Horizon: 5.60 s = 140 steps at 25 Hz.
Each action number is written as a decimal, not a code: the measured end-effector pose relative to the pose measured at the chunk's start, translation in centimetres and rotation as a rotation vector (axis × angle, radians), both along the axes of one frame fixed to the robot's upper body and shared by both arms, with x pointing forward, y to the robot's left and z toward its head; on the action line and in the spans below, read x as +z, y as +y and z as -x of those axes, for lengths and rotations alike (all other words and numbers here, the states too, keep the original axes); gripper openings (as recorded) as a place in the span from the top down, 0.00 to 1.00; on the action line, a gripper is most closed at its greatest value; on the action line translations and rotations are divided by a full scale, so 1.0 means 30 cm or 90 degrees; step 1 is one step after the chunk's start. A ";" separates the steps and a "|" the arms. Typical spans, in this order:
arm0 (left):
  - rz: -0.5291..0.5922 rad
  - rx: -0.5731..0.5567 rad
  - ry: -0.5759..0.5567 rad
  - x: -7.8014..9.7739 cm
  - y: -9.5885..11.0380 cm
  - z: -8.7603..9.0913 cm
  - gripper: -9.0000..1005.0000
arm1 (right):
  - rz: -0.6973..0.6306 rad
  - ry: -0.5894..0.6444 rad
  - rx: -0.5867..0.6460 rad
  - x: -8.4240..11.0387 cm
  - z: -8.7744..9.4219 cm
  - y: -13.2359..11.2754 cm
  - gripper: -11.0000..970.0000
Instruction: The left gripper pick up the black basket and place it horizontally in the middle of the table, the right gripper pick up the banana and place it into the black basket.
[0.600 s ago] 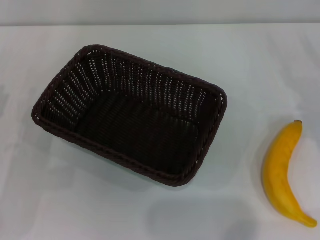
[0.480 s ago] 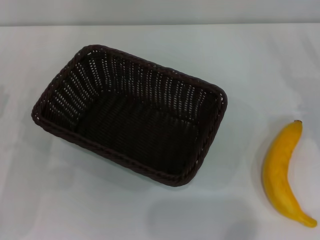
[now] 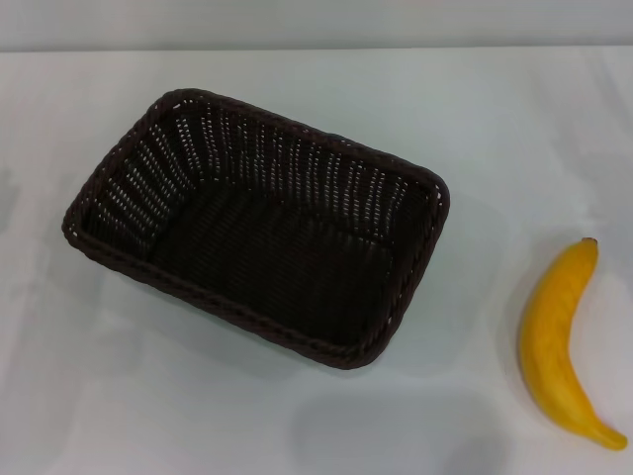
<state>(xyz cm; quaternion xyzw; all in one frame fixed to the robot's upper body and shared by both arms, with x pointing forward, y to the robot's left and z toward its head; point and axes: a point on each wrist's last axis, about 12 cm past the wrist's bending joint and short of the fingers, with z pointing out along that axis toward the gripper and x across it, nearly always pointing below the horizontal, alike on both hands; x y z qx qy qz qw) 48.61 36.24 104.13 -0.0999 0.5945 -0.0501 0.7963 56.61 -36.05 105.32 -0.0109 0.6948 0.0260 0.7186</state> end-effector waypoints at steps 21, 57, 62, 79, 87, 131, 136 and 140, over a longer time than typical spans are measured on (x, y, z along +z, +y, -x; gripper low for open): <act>0.090 -0.361 0.290 0.384 0.228 -0.251 0.11 | -0.009 -0.015 -0.018 0.018 -0.018 -0.005 0.12; -0.089 -0.507 0.789 0.441 -0.178 -0.524 0.11 | -0.018 -0.044 -0.049 0.042 -0.015 -0.042 0.12; -0.073 -0.509 0.804 0.392 -0.194 -0.510 0.11 | -0.016 -0.041 -0.042 0.042 -0.020 -0.033 0.12; -0.101 -0.527 0.810 0.359 -0.233 -0.504 0.30 | -0.014 -0.038 -0.046 0.037 -0.015 -0.038 0.12; -0.074 -0.528 0.808 0.365 -0.237 -0.505 0.65 | -0.018 -0.040 -0.046 0.038 -0.013 -0.038 0.12; 0.227 -0.391 0.889 0.377 -0.189 -0.478 0.70 | 0.021 -0.052 -0.048 0.051 0.012 -0.081 0.12; 0.254 -0.388 0.909 0.380 -0.194 -0.476 0.68 | 0.020 -0.051 -0.048 0.049 0.013 -0.080 0.12; 0.264 -0.396 0.902 0.387 -0.192 -0.474 0.66 | 0.016 -0.050 -0.049 0.046 0.018 -0.082 0.12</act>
